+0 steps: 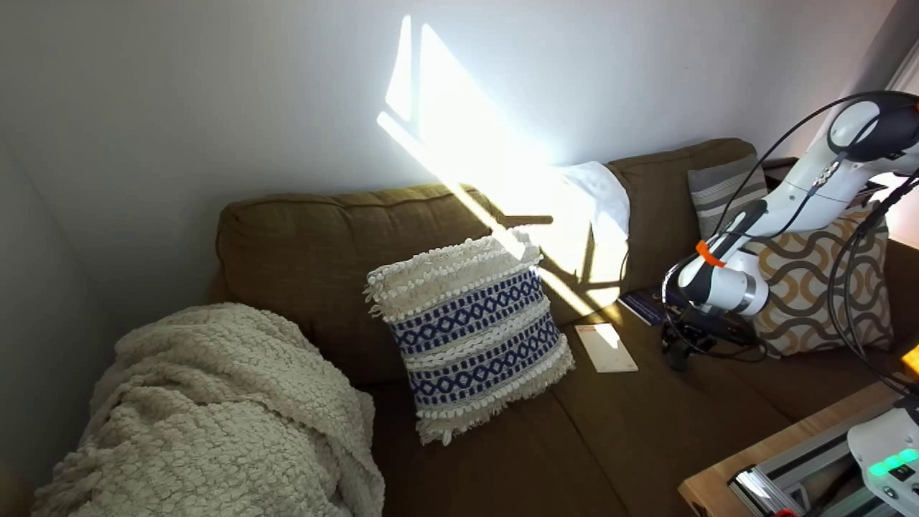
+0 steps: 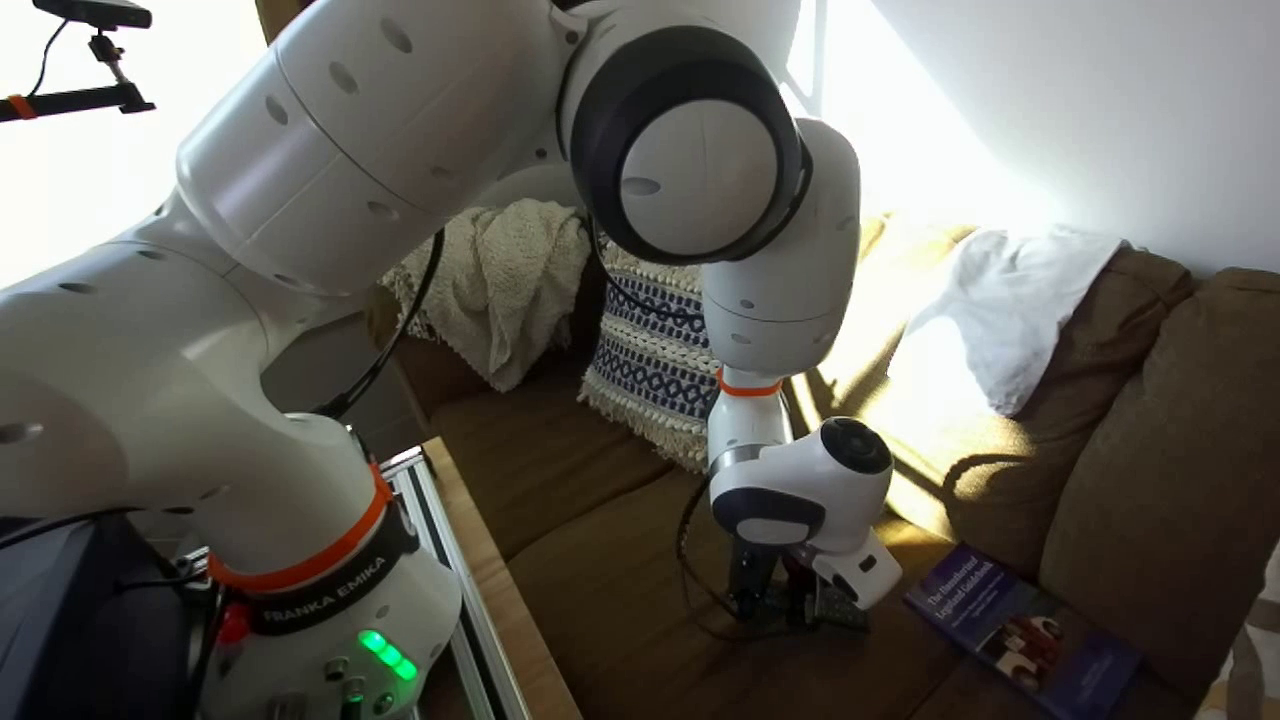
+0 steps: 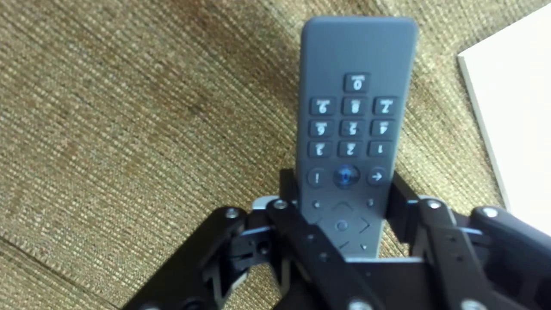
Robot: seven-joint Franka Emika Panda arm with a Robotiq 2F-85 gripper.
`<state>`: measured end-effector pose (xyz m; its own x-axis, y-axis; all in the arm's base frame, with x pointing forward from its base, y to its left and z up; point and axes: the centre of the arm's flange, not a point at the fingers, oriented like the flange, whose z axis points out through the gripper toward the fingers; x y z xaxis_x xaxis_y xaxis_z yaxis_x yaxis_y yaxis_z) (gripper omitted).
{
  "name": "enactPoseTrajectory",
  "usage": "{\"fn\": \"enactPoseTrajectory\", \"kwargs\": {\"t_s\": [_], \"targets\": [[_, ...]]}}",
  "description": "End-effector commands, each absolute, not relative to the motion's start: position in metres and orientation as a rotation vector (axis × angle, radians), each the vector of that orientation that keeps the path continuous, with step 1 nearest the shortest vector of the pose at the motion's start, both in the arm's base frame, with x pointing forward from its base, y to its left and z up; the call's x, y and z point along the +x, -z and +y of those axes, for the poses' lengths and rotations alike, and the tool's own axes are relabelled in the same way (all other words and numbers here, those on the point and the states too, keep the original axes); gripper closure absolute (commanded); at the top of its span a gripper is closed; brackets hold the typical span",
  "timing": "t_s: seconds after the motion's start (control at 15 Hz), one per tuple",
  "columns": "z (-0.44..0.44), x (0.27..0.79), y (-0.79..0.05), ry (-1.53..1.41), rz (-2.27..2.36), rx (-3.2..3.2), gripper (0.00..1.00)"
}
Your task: Twist the remote control
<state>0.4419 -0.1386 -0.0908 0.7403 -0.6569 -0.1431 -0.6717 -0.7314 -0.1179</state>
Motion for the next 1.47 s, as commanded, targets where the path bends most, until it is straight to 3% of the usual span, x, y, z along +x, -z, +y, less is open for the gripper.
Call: {"fn": "enactPoseTrajectory", "kwargs": {"t_s": [0.0, 1.4], "targets": [[-0.134, 0.444, 0.108, -0.181, 1.233, -2.708, 0.74], [-0.118, 0.457, 0.108, -0.035, 1.84, -2.493, 0.74]]}}
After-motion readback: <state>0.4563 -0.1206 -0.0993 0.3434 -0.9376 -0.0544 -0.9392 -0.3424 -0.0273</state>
